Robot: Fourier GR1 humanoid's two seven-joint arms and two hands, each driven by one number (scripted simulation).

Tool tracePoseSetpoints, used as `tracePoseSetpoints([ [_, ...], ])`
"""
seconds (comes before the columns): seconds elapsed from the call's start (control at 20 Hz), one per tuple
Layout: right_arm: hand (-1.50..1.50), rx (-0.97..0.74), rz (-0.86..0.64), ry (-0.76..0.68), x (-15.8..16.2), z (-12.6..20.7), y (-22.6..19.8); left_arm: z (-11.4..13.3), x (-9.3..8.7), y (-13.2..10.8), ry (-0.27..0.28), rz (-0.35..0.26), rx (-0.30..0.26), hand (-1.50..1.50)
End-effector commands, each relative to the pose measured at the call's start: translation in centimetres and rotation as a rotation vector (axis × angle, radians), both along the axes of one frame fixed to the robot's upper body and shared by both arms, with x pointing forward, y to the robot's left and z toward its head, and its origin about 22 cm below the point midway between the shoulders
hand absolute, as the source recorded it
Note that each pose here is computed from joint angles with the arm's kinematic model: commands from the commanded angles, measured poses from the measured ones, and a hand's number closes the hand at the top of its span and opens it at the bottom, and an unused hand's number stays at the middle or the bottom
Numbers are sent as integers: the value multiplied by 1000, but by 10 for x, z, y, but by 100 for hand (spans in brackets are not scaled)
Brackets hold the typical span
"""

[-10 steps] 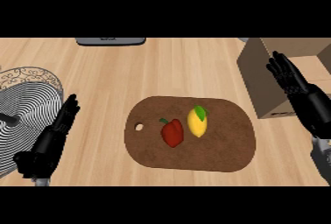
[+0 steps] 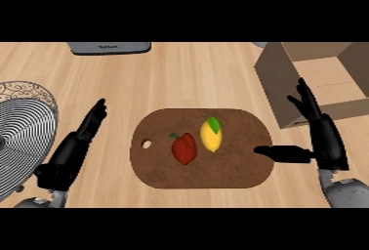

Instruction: Pick the lemon from the cutting board and place it in the cardboard box

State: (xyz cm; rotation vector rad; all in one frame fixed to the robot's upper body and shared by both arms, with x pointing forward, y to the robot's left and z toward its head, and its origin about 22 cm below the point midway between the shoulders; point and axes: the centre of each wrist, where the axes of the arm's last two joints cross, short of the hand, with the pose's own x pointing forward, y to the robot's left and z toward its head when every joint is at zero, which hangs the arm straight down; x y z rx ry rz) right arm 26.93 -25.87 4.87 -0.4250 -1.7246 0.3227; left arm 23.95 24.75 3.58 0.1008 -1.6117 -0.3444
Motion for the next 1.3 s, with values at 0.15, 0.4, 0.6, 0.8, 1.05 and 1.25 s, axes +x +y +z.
tracePoseSetpoints([
  [0.15,-150,-530,-160,43,-30,-42,-8,6,8,-11,19,-79,-3,0],
  [0.4,-150,-679,-200,33,-42,-26,19,-1,12,-15,47,-62,5,0],
  [0.6,-150,-751,-222,149,-46,-3,51,7,17,-14,41,-82,2,0],
  [0.8,-150,-730,-194,300,-65,23,103,7,22,-22,44,-98,9,0],
  [1.05,-150,-721,-210,432,-80,66,165,5,26,-28,33,-130,-7,0],
  [1.25,-150,-666,-275,483,-82,85,197,-3,16,-46,47,-159,-21,0],
])
